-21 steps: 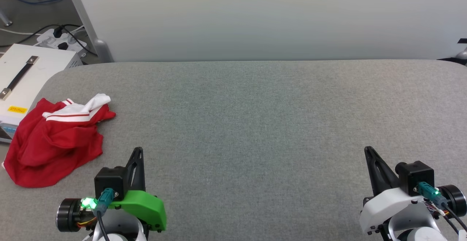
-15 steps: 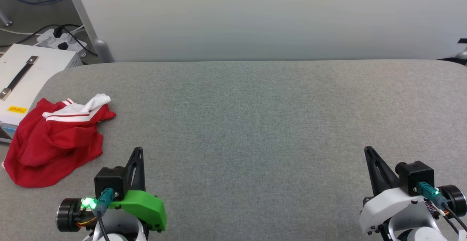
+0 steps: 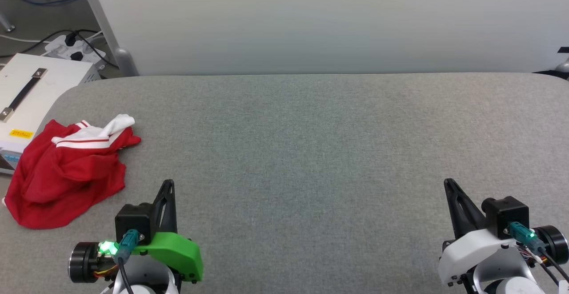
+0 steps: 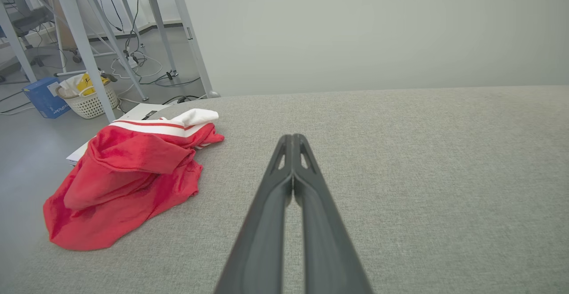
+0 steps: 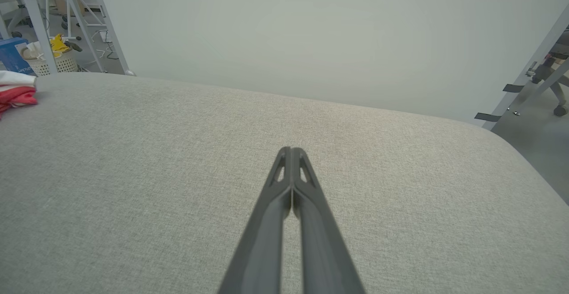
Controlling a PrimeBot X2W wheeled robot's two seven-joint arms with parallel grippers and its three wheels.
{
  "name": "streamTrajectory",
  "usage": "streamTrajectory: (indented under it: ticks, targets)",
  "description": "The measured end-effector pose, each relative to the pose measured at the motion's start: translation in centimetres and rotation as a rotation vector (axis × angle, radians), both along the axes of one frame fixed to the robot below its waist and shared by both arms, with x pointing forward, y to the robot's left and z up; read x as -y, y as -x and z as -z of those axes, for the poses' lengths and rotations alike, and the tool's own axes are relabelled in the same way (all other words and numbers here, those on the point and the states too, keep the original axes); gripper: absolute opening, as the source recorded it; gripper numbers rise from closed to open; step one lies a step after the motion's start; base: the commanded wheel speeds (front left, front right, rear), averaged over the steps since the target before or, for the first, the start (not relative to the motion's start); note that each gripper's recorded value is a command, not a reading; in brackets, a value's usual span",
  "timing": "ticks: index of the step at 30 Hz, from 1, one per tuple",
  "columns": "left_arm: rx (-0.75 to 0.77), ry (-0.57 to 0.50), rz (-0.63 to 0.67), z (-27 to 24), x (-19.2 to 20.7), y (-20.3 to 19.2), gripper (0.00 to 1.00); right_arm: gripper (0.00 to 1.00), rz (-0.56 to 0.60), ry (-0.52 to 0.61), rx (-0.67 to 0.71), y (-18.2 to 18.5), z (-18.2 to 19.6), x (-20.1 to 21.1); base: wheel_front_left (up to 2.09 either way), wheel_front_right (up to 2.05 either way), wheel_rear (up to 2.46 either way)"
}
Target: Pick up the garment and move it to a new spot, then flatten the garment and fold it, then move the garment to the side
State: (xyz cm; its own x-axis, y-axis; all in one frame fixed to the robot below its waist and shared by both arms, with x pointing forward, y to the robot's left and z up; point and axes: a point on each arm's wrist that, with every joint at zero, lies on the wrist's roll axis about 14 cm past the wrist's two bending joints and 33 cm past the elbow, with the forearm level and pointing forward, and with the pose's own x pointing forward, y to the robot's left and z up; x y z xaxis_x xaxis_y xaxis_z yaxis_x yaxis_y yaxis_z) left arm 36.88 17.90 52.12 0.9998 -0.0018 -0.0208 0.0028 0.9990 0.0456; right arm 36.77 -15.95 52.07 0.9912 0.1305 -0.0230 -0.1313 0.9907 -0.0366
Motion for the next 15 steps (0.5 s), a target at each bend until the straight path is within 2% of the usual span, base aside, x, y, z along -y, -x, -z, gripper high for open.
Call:
streamTrajectory:
  ticks: [15]
  targets:
    - [0.000,0.000,0.000,0.00,-0.01,0.00,0.00,0.00,0.000,0.000,0.000,0.00,0.00,0.00,0.00,0.00,0.00]
